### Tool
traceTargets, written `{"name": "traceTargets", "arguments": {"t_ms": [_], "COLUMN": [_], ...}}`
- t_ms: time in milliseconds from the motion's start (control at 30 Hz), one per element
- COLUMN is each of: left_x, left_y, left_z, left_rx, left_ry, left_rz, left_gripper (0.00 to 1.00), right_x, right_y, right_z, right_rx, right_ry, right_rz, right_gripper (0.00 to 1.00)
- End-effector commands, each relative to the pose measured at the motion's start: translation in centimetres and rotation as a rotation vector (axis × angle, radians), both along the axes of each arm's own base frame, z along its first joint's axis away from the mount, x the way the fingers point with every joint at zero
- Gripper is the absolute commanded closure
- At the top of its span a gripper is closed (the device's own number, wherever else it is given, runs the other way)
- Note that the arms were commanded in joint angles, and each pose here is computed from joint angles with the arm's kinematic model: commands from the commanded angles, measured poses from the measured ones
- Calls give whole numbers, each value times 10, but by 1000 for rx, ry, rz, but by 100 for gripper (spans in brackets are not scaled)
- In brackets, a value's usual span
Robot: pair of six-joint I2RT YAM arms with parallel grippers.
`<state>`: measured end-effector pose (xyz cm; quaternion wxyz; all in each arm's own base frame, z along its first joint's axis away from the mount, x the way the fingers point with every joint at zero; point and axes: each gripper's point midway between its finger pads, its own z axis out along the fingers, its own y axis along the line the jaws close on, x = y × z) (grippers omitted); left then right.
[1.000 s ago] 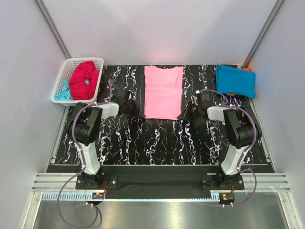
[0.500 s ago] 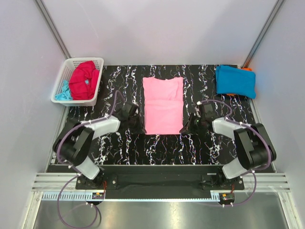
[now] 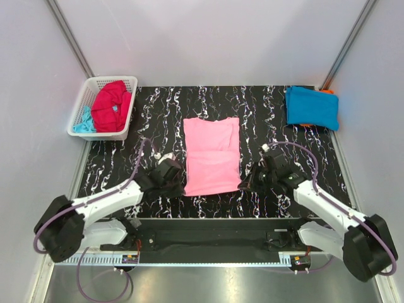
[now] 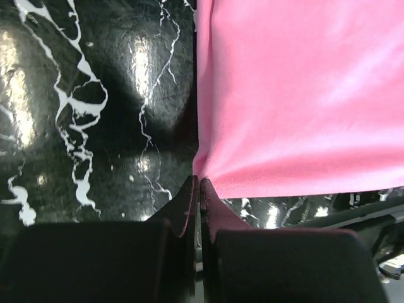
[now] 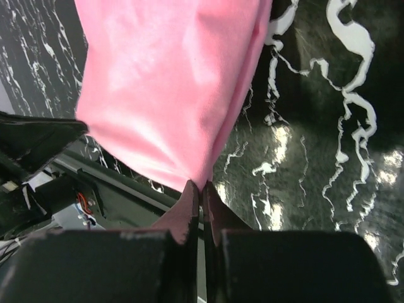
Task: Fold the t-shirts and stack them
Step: Fold the tshirt
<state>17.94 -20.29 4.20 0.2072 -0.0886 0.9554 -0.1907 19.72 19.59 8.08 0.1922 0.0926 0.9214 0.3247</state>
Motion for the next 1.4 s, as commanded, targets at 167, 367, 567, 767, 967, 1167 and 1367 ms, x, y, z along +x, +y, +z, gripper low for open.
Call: {"name": "traceTargets", "arguments": {"t_ms": [167,367,567,767,967,1167,1367], "left_x": [5,15,32,62,111,181,248], "left_y": [38,40,39,35,24,17,14], "left_z": [26,54,90,130,151,149,131], "left_rx": [91,104,122,183,292,383,420], "left_ry": [-125,-191,-267,-359,-413,-421,-384], "left_rz": [127,153,175,209,253,300,309], "left_gripper": [100,100,100,100,100,100,100], "right_x": [-7,11,39,74,124,199,268], "right_y": [-34,-39,-37,-36,-34,-21,-7], "right_z": [-1,26,63,93,108,104,86], "right_rx": [-156,-216,-252,-322,-425,-350,-343], "right_ry": [-19,-95,-192,-283,-369,-410,-429], "right_rz": [-99,-100,-95,-96,-97,-120,-98], "right_gripper": [100,100,100,100,100,100,100]}}
